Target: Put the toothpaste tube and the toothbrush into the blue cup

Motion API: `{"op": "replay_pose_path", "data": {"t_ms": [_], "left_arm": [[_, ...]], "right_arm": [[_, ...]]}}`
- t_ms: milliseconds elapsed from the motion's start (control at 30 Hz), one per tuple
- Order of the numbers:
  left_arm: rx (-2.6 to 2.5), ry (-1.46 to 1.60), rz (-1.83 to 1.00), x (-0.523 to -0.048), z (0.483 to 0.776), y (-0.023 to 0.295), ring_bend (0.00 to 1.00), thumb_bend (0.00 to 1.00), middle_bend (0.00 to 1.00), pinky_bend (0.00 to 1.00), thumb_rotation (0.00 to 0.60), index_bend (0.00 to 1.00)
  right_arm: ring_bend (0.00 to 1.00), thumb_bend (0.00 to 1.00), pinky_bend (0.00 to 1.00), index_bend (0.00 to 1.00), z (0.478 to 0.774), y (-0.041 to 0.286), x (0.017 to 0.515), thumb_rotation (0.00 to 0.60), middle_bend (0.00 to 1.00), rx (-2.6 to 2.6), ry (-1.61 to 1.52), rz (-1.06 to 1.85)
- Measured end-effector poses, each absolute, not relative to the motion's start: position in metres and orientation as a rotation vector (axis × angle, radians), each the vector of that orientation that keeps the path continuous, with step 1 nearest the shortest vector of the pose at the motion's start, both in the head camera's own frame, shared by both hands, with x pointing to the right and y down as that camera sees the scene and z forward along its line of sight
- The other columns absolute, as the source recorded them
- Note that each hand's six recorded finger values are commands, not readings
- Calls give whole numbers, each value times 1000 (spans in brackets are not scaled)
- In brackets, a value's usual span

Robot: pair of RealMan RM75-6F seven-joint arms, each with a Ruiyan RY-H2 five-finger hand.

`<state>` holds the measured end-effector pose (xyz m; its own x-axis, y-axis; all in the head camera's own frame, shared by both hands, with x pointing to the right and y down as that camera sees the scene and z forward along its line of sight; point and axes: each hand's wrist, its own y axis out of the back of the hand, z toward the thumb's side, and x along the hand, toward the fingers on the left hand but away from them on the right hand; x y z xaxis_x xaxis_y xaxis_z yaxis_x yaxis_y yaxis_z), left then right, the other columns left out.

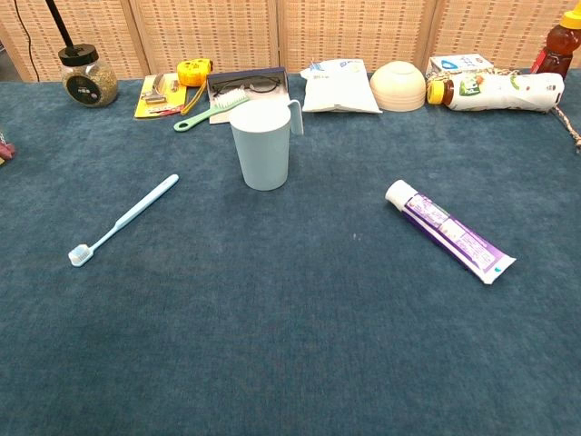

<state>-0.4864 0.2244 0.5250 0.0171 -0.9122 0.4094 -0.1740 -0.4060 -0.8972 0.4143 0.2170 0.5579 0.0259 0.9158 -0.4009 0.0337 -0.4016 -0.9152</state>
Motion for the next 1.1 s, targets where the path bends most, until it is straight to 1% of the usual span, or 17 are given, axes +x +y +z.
{"op": "replay_pose_path", "data": {"t_ms": [167,367,500,767,1000,1100], "left_arm": [[-1640,1142,-1448,-490,523,224,0,0,0,0,600,0],[-1638,1136,-1458,-489,525,224,0,0,0,0,600,0],[-1632,1128,-1472,-488,528,223,0,0,0,0,600,0],[-1622,1128,-1500,-489,533,219,0,0,0,0,600,0],[-1619,1122,-1519,-489,536,217,0,0,0,0,600,0],[-1619,1123,-1522,-489,537,217,0,0,0,0,600,0]], "right_arm": [[0,0,0,0,574,213,398,600,0,-1636,-947,1462],[0,0,0,0,595,200,364,600,0,-1766,-844,1404],[0,0,0,0,613,182,318,600,0,-1853,-761,1296],[0,0,0,0,642,160,258,600,0,-1900,-761,1193],[0,0,0,0,665,161,219,600,0,-1962,-722,1213],[0,0,0,0,674,159,210,600,0,-1980,-721,1234]]}}
